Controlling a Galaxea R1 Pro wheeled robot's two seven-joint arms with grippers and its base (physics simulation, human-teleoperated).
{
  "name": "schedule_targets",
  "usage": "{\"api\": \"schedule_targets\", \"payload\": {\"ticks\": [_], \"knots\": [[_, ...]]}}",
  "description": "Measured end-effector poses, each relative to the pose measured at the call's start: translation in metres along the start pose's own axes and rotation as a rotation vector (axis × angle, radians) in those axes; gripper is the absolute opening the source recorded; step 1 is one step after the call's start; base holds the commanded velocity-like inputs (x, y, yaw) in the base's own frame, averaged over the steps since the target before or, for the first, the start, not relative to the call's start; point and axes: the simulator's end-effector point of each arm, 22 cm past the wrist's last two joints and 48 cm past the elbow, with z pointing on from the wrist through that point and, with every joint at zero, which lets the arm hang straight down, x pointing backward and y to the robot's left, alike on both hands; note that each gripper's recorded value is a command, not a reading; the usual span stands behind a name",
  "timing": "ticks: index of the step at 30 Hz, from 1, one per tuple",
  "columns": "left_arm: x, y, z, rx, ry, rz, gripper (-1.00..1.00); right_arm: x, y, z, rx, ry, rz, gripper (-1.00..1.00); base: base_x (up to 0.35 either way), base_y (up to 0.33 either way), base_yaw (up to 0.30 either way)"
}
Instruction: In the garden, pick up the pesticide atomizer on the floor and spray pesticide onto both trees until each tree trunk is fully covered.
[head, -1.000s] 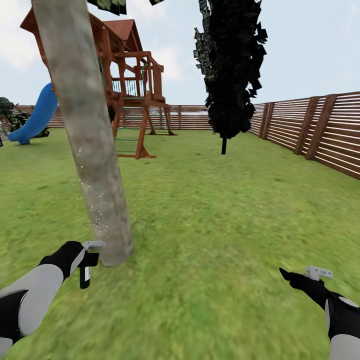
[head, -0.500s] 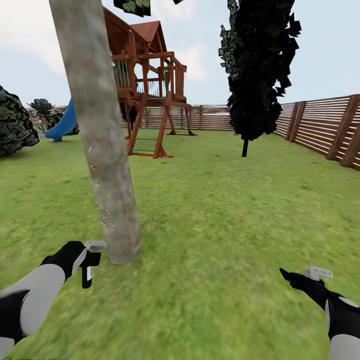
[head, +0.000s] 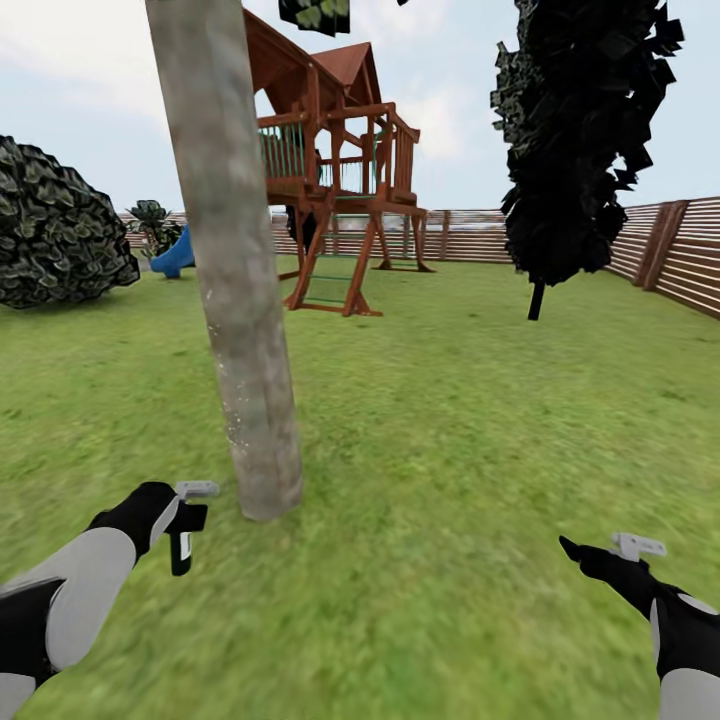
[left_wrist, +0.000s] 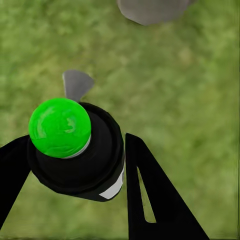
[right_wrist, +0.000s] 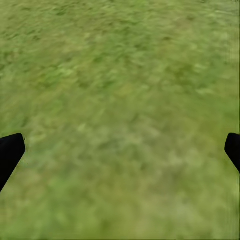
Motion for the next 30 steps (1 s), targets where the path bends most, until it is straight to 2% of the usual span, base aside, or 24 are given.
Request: {"api": "schedule_targets", "payload": {"ticks": [7, 22, 30], "knots": [[-0.001, -0.019, 0.0, 0.022, -0.002, 0.012, -1.0, -0.001, 0.001, 0.0, -0.003, -0.002, -0.002, 1.0, 0.062, -0.298, 0.138], [-0.002, -0.018, 0.0, 0.021, -0.004, 0.011, -1.0, -0.001, 0.001, 0.0, -0.005, -0.002, -0.002, 1.0, 0.193, -0.268, 0.197], [-0.002, -0.02, 0.0, 0.022, -0.003, 0.013, -1.0, -0.001, 0.001, 0.0, -0.004, -0.003, -0.001, 1.0, 0.025, -0.321, 0.089]]}}
